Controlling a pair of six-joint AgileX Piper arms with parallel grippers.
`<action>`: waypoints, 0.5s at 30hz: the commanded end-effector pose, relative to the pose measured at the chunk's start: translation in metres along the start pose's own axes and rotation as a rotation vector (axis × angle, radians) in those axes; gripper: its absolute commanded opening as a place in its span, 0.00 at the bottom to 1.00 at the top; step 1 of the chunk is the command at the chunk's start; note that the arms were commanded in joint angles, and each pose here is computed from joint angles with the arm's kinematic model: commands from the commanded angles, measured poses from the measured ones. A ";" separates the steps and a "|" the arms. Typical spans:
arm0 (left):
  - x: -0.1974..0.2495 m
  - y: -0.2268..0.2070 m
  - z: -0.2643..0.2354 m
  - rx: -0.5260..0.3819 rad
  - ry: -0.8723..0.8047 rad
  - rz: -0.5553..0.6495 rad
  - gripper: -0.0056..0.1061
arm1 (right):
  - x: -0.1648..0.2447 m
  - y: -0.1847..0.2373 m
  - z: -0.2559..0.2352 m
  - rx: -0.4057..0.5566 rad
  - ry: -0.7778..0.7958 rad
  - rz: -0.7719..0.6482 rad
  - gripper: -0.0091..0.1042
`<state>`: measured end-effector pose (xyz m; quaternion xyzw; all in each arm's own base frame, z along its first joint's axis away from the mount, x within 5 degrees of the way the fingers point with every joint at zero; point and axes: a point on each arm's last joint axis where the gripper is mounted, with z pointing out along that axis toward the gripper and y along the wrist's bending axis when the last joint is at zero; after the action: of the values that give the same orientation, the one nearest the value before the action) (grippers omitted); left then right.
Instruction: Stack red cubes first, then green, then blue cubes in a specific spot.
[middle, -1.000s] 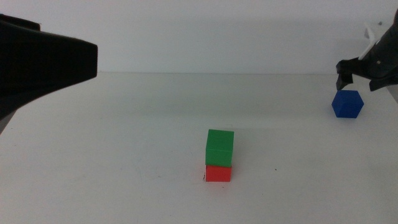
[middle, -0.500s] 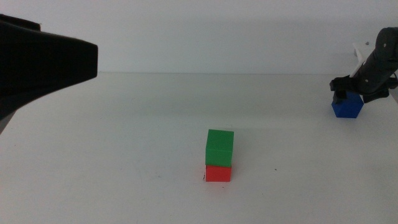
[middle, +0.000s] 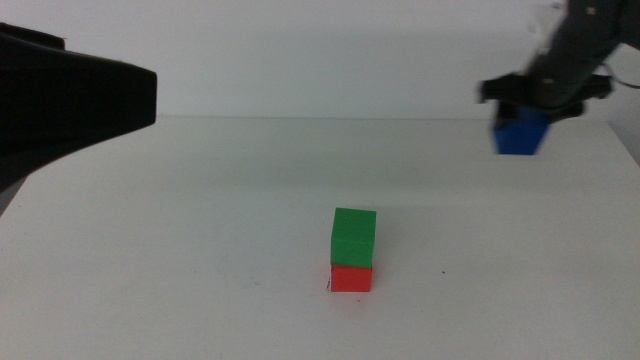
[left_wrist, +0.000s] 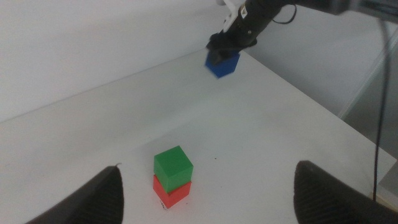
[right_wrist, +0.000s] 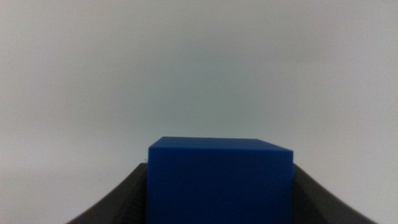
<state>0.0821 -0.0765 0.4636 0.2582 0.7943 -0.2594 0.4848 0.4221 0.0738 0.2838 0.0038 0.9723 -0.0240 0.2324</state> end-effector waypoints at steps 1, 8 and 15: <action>-0.001 -0.001 -0.002 0.003 -0.018 -0.011 0.89 | 0.029 0.043 -0.039 -0.008 -0.006 0.019 0.12; -0.001 -0.001 -0.002 0.003 -0.018 -0.011 0.89 | 0.096 0.142 -0.103 -0.007 -0.071 -0.006 0.12; -0.001 -0.001 -0.002 0.003 -0.018 -0.011 0.89 | 0.115 0.191 -0.100 -0.107 -0.042 -0.010 0.12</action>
<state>0.0821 -0.0765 0.4636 0.2582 0.7943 -0.2594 0.4848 0.2742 0.2661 0.3125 -0.0185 0.9679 0.0306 0.2488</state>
